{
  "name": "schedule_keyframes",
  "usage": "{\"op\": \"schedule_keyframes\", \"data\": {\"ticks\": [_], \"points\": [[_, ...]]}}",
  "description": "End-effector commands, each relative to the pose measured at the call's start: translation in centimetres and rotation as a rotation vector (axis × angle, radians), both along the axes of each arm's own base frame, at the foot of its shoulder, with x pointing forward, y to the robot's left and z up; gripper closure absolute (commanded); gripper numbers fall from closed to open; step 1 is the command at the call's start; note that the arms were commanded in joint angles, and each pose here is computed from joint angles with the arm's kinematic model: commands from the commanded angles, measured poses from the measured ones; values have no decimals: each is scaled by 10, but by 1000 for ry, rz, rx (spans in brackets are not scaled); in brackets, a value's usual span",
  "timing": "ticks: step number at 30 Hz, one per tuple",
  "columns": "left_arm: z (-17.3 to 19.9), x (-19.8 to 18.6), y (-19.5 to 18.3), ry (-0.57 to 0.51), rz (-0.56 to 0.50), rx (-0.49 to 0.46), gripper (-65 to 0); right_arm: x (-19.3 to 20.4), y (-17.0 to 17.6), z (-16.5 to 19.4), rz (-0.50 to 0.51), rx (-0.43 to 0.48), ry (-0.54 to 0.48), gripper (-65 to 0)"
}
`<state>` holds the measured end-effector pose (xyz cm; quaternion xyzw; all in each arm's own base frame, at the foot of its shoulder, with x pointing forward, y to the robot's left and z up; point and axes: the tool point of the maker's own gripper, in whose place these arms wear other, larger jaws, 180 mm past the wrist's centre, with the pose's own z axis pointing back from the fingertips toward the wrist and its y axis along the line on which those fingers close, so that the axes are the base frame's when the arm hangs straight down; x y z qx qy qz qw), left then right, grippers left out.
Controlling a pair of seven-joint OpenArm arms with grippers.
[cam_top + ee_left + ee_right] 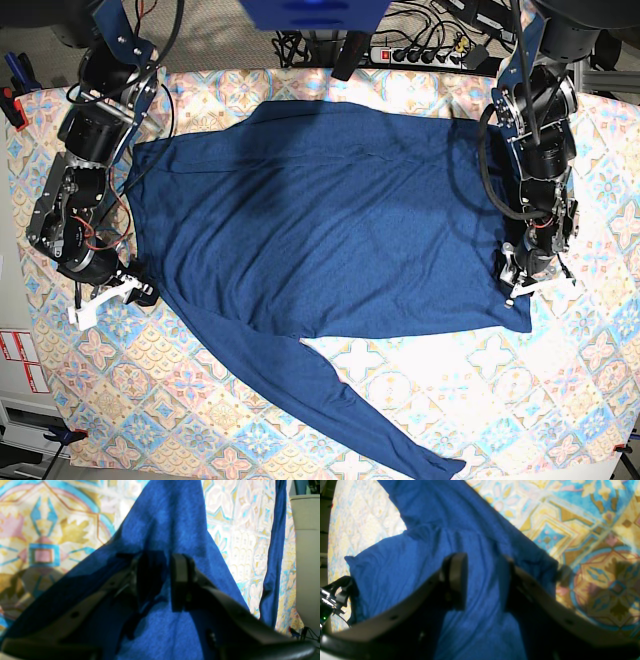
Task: Fold the T-shirt properly
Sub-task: 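Release the shirt and move the left gripper to the shirt's side edge, then grasp the shirt side edges with both grippers near the hem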
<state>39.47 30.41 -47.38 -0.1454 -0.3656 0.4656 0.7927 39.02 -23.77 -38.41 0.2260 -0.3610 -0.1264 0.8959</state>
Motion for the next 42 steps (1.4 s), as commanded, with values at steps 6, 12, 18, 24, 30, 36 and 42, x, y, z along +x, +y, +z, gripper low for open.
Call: {"op": "schedule_keyframes", "data": {"ticks": [6, 12, 18, 24, 30, 36, 42], "points": [[15, 2, 11, -19, -8, 31, -172, 15, -7, 23, -6, -14, -74, -202], [55, 10, 26, -126, -17, 128, -179, 15, -7, 23, -6, -14, -74, -202], [57, -6, 64, -92, 105, 136, -180, 15, -7, 23, -6, -14, -74, -202], [45, -20, 78, -15, 161, 162, -180, 15, -7, 23, -6, -14, -74, -202], [21, -29, 78, 37, 195, 161, -180, 13, -6, 22, 2, -13, -59, -202], [7, -26, 66, 66, 196, 122, -180, 13, -6, 21, 5, -11, -56, -202], [4, -17, 45, 56, 177, 92, -181, 13, -6, 21, 5, -11, -56, -202]]}}
